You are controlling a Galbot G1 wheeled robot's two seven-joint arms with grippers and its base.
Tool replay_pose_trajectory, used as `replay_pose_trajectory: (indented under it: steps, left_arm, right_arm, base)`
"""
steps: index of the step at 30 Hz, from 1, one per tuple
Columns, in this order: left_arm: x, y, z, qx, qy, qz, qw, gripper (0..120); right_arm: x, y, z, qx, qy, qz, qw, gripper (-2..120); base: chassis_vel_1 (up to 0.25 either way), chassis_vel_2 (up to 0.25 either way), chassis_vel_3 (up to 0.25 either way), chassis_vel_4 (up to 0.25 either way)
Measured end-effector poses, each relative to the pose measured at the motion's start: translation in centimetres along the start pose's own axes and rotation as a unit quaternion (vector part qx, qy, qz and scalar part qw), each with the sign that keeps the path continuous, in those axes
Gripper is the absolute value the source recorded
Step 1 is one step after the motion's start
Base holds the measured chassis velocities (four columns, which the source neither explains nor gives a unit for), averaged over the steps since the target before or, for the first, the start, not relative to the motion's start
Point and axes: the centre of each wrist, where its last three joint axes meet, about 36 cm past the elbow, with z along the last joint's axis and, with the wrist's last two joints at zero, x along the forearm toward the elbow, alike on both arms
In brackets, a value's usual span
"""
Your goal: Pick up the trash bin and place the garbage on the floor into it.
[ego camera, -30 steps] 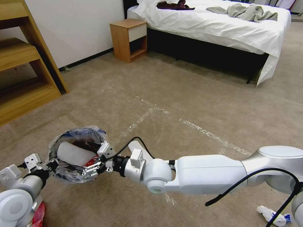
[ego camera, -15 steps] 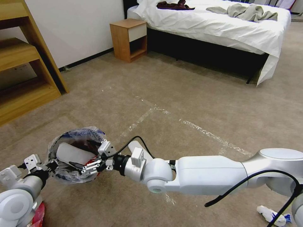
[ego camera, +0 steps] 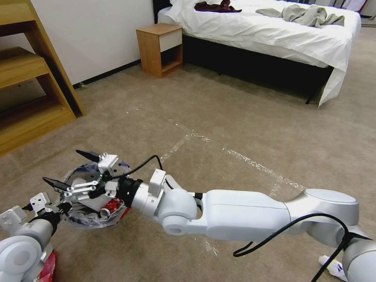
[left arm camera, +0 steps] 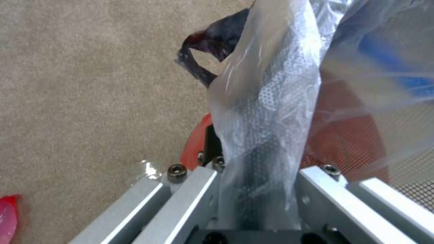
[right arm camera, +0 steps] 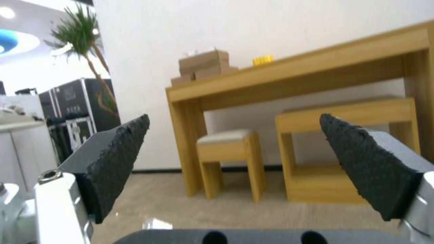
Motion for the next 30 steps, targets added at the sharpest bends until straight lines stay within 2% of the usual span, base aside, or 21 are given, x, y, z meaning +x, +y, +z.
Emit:
replay_pose_trajectory:
  steps: [6,10,11,13,15,17,20,22,24,26,27,30]
  left_arm:
    - [0.0,0.1,0.1,0.001,0.000,-0.001,1.0000,1]
    - [0.0,0.2,-0.1,0.001,-0.006,-0.002,1.0000,1]
    - [0.0,0.2,-0.1,0.001,-0.006,-0.002,1.0000,1]
    - [0.0,0.4,-0.3,0.001,-0.012,-0.002,0.9999,1]
    - [0.0,0.4,-0.3,0.001,-0.013,-0.002,0.9999,1]
    - [0.1,0.4,-0.5,0.001,-0.020,-0.002,0.9998,1]
    - [0.1,0.5,-0.6,-0.001,-0.025,-0.002,0.9997,1]
    - [0.2,0.5,-0.7,-0.005,-0.032,-0.003,0.9995,1]
    - [0.2,0.5,-0.7,-0.006,-0.033,-0.004,0.9994,1]
    - [0.2,0.6,-0.8,-0.009,-0.038,-0.004,0.9992,1]
    - [0.2,0.6,-0.8,-0.009,-0.038,-0.004,0.9992,1]
    - [0.2,0.8,-0.9,-0.015,-0.048,-0.006,0.9987,1]
  right_arm:
    - [-0.9,-1.0,-1.6,0.015,-0.040,0.009,0.999,96]
    - [-0.9,-4.2,-6.0,0.040,-0.102,0.055,0.992,93]
    - [-0.9,-4.2,-6.0,0.040,-0.102,0.055,0.992,93]
    - [0.7,-6.9,-8.9,0.061,-0.124,0.103,0.985,88]
    - [1.3,-7.6,-9.8,0.066,-0.130,0.117,0.982,88]
    - [4.7,-11.1,-13.5,0.091,-0.161,0.189,0.964,89]
    - [7.0,-12.6,-15.2,0.104,-0.177,0.224,0.953,92]
    - [11.1,-14.4,-17.0,0.122,-0.197,0.275,0.933,94]
    - [11.9,-14.6,-17.2,0.124,-0.199,0.283,0.930,95]
    - [15.5,-15.0,-18.0,0.135,-0.211,0.315,0.916,97]
    - [15.5,-15.0,-18.0,0.135,-0.211,0.315,0.916,97]
    - [19.0,-14.9,-18.7,0.148,-0.229,0.342,0.899,98]
  base:
    - [0.000,0.000,0.000,0.000]
    - [0.000,0.000,0.000,0.000]
    - [0.000,0.000,0.000,0.000]
    - [0.000,0.000,0.000,0.000]
    - [0.000,0.000,0.000,0.000]
    - [0.000,0.000,0.000,0.000]
    - [0.000,0.000,0.000,0.000]
    - [0.000,0.000,0.000,0.000]
    - [0.000,0.000,0.000,0.000]
    - [0.000,0.000,0.000,0.000]
    - [0.000,0.000,0.000,0.000]
    - [0.000,0.000,0.000,0.000]
